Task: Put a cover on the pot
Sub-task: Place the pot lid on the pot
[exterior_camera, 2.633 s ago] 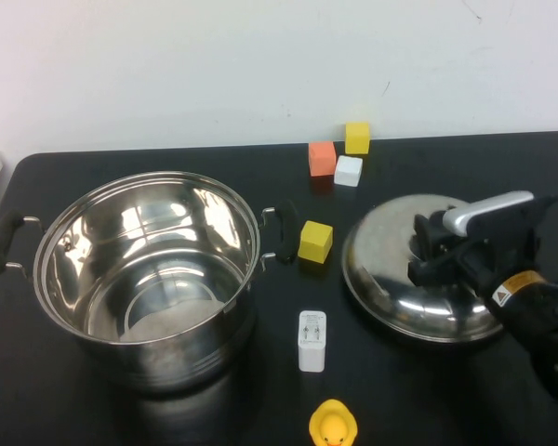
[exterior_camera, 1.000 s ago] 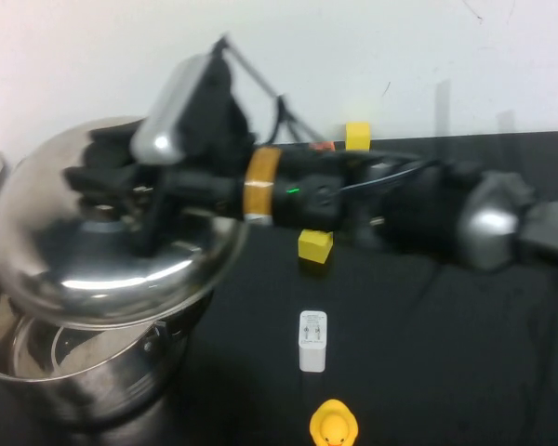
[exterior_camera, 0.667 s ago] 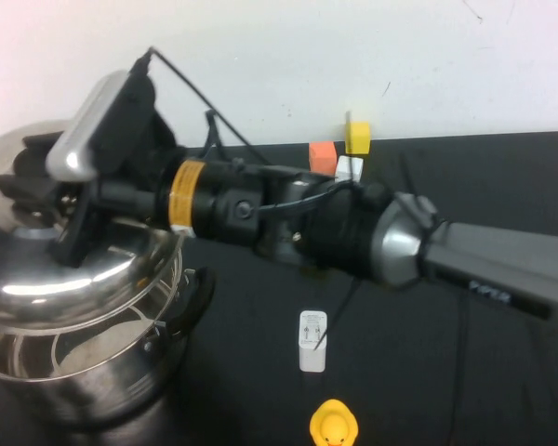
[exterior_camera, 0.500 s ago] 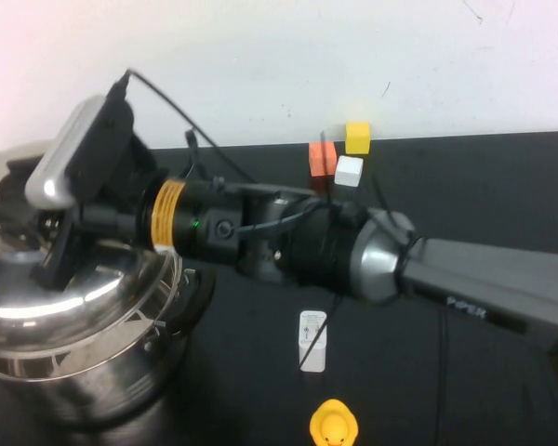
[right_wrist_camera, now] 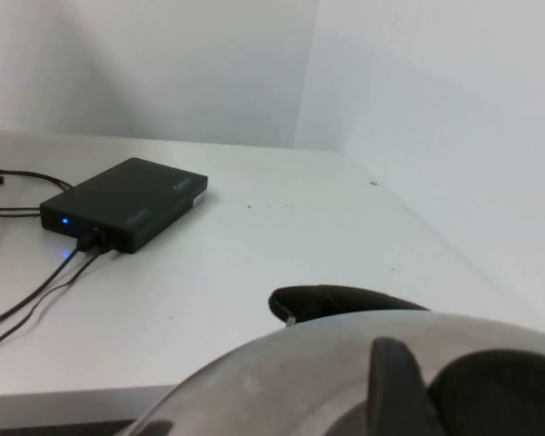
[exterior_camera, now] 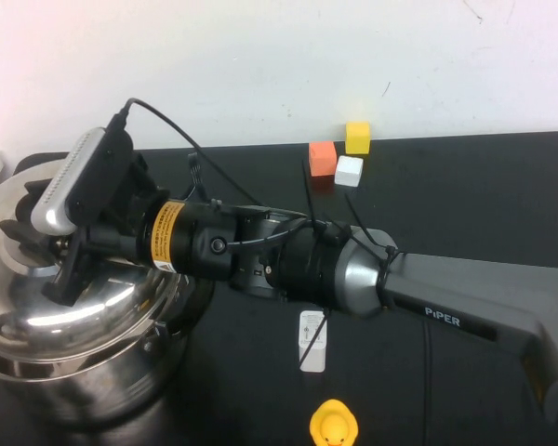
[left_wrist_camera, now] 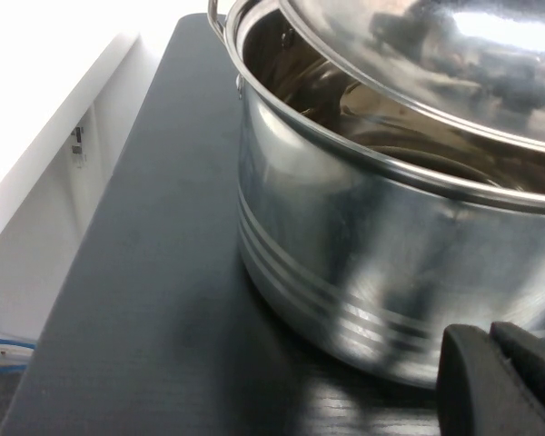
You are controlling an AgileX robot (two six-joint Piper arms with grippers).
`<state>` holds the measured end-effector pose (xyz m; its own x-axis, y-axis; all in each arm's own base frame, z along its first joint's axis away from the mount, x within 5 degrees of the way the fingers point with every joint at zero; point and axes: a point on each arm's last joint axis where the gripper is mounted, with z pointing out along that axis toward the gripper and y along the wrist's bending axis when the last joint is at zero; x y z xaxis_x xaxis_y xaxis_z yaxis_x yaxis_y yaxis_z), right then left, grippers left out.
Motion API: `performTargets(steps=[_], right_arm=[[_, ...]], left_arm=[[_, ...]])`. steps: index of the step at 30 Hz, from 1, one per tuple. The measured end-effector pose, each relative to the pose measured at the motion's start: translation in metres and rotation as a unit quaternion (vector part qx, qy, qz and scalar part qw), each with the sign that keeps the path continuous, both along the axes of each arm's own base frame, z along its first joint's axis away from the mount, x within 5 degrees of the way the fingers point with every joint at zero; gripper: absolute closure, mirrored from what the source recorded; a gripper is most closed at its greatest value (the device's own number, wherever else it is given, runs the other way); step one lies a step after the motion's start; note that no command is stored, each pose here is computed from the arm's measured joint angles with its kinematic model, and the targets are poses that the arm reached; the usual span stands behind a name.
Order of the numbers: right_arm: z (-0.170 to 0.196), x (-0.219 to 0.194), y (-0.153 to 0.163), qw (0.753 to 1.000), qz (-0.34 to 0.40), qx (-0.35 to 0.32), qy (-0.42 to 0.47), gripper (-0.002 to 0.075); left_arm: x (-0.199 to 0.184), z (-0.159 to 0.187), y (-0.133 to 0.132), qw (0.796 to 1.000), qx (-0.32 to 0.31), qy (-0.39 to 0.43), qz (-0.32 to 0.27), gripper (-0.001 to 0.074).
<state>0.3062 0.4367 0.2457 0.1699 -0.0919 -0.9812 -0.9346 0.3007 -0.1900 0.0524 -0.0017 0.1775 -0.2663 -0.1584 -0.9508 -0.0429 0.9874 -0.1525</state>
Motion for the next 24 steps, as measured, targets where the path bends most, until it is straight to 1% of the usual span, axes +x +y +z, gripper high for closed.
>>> performTargets(steps=[8, 15, 24], right_arm=[[-0.001, 0.001, 0.000, 1.000, -0.004, 0.004, 0.001, 0.0386], [-0.017, 0.003, 0.003, 1.000, -0.004, 0.003, 0.019, 0.0386], [-0.018, 0.004, 0.004, 1.000, -0.006, 0.007, 0.024, 0.0386]], left_arm=[[0.000, 0.000, 0.000, 1.000, 0.000, 0.000, 0.000, 0.0737], [0.000, 0.000, 0.000, 1.000, 0.000, 0.000, 0.000, 0.0737], [0.000, 0.000, 0.000, 1.000, 0.000, 0.000, 0.000, 0.0737]])
